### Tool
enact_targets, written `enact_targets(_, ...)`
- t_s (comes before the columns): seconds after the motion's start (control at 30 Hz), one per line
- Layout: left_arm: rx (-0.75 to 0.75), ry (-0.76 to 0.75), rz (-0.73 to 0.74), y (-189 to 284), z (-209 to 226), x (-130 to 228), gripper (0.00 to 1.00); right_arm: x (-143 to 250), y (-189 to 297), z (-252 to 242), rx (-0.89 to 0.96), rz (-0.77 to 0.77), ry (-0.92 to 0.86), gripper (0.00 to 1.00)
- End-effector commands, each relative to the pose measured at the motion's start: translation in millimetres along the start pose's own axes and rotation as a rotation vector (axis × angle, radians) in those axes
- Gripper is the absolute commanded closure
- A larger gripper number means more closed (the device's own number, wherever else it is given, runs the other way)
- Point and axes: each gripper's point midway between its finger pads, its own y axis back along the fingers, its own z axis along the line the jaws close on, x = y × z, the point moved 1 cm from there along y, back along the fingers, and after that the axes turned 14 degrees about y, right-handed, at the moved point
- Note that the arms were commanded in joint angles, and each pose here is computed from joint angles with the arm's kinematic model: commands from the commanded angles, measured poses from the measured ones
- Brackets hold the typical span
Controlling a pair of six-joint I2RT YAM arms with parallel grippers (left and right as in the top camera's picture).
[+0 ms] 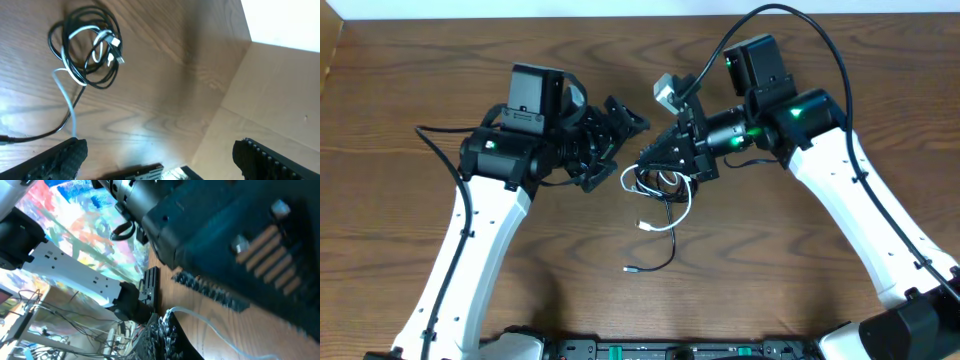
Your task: Untangle cables
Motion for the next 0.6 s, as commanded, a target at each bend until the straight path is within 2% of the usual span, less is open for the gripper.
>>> enact_targets(0.0,0.008,0.006,0.023,0,-4,7,0.0,-7,-4,13,-0.032,-0.012,0.055,0.99)
enact_targets(0.03,0.008,0.005,0.024,0,-4,7,0.04,-7,-4,13,-0.034,-0.011,0.056,0.99)
enact_targets(0.07,0.008,0.005,0.024,0,-4,7,0.11,-7,-5,14,-0.035,-0.011,0.059,0.99)
enact_targets(0.17,0.008,0.005,0.024,0,-4,7,0.26,-8,-5,14,-0.036,-0.012,0.063,0.99)
enact_targets(0.2,0.008,0.005,0.024,0,-4,7,0.35,-7,-5,14,-0.036,-0.011,0.063,0.99)
enact_targets(0.33,0.007,0.006,0.024,0,-3,7,0.53,-7,-5,13,-0.032,-0.009,0.063,0.99)
enact_targets(0.43,0.003,0.004,0.025,-1,-3,7,0.54,-5,-6,9,-0.009,0.005,0.062,0.99)
enact_targets(0.5,-0.008,-0.035,-0.009,-1,-1,2,0.36,0,-5,0,0.047,0.035,0.054,0.99)
enact_targets(0.57,-0.045,-0.065,-0.075,0,6,-9,0.29,5,-2,-15,0.132,0.069,-0.003,0.99)
